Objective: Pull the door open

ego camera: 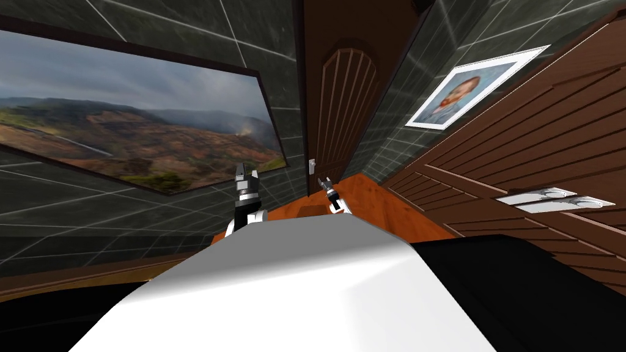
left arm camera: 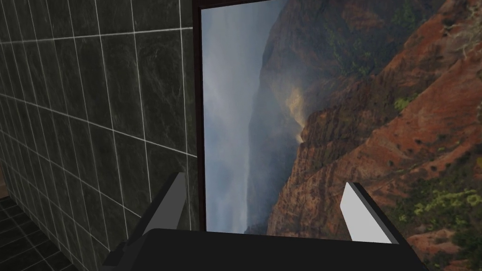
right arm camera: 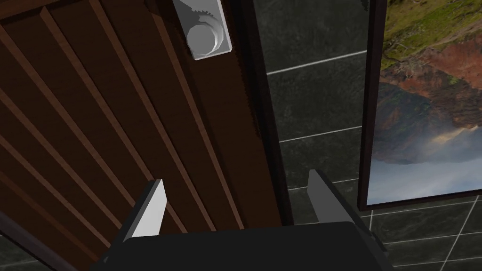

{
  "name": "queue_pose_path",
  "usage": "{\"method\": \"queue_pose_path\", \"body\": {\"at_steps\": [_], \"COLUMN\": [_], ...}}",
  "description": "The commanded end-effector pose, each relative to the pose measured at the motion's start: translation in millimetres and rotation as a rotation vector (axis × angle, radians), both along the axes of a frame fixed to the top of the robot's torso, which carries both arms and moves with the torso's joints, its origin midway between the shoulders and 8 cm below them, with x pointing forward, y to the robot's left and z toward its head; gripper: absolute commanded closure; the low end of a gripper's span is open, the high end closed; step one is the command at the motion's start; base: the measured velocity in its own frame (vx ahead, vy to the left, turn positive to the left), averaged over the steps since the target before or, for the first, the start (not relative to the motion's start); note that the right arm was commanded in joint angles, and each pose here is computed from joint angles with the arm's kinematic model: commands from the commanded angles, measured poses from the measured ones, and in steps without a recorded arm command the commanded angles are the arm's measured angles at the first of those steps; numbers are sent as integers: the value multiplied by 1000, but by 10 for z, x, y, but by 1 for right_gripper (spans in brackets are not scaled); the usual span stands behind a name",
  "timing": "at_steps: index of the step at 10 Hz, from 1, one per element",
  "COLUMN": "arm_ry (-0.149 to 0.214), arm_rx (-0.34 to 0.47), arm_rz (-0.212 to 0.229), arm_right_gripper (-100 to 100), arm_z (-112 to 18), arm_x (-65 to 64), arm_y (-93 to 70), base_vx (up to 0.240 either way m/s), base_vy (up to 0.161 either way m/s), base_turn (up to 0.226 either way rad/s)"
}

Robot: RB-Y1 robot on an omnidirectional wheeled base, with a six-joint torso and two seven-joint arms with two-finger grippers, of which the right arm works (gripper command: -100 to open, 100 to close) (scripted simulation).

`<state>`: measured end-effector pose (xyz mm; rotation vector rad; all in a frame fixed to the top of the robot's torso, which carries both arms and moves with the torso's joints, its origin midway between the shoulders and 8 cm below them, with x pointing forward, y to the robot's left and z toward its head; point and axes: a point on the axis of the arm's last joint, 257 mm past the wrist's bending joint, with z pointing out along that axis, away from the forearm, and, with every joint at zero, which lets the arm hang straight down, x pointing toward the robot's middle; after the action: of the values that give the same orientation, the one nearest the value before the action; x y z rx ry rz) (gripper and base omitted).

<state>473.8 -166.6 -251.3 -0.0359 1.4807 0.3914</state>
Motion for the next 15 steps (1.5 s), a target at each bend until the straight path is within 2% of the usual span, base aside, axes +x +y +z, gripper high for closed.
{"method": "queue_pose_path", "body": {"at_steps": [1,9,10,15], "arm_ry": [8,32,31,49], "arm_rx": [-47,-226,-211,-245], "arm_rz": [8,59,54,-3], "arm_right_gripper": [-100,-100,-100,-100], "arm_z": [-95,-431,-405,-534], "arm_x": [19,93,87,333], "arm_y": [74,496,473,-35], "base_vx": [152,152,74,-64], "base_vy": [-66,-59,-28,57], "base_turn": [29,25,8,141]}}
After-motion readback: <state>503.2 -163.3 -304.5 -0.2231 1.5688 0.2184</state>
